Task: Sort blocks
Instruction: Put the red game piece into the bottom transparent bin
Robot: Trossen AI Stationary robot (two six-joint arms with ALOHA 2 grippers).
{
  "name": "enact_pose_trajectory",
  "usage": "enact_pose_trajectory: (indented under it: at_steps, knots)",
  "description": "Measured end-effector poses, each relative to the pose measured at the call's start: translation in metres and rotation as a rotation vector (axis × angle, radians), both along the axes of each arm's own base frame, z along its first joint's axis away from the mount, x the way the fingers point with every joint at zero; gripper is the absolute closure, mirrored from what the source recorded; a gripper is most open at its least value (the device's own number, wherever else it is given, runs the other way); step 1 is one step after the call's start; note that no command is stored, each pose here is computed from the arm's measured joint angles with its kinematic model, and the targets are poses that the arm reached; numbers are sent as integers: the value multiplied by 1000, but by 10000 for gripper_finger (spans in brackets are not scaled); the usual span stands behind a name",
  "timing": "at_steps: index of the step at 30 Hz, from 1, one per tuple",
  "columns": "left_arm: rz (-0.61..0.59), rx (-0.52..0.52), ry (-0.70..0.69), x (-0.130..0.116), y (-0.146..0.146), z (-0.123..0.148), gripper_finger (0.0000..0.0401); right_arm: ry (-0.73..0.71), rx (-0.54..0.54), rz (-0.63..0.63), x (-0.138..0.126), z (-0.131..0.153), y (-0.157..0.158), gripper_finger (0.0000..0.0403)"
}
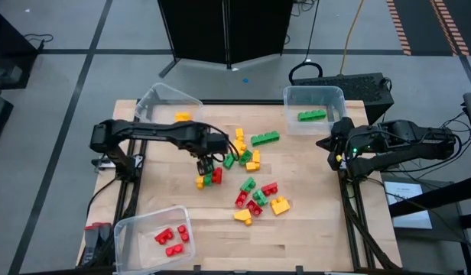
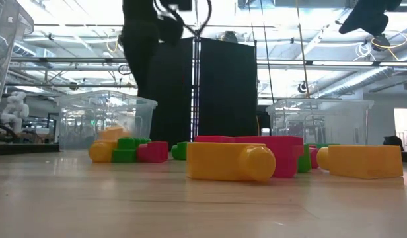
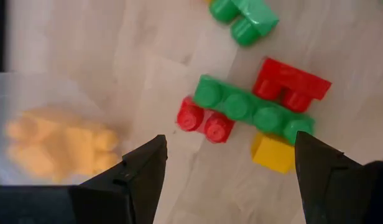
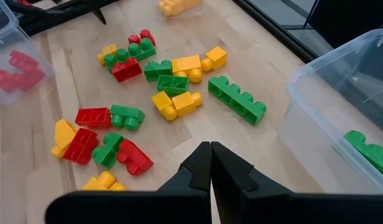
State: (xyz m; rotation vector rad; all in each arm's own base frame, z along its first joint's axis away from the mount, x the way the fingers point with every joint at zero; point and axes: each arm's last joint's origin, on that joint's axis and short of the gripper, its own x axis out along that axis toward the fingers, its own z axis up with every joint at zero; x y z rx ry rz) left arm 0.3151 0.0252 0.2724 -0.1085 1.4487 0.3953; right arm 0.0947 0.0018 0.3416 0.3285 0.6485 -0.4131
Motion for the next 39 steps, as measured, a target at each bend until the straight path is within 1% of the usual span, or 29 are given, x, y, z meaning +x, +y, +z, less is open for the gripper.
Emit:
enact_pose_trajectory:
  at_steps: [2, 6, 11, 17, 21, 24, 29, 35, 37, 39]
  knots:
    - [34, -28, 9, 0, 4, -11, 156, 1, 4, 1, 0, 0, 0, 397]
    - [114, -38, 59, -7, 13, -31, 156, 13, 12, -8, -1, -1, 0, 397]
    - [201, -50, 80, -14, 23, -44, 156, 16, 12, -9, -1, -1, 0, 397]
    - [213, -70, 40, -13, 25, -57, 156, 16, 12, -8, -1, -2, 0, 397]
    - [245, -71, 72, -19, 27, -66, 156, 20, 12, -9, -2, -2, 0, 397]
    - [293, -59, 80, -21, 28, -68, 156, 21, 12, -9, -2, -2, 0, 397]
    - [308, -2, 66, -21, 30, -68, 156, 22, 12, -9, -2, -2, 0, 397]
    - [345, -1, -3, -15, 35, -68, 156, 22, 12, -9, -2, -2, 0, 397]
    - [348, -1, -5, -13, 35, -71, 156, 22, 12, -9, -2, -2, 0, 397]
    - [347, 2, 29, -13, 35, -76, 156, 22, 12, -9, -2, -2, 0, 397]
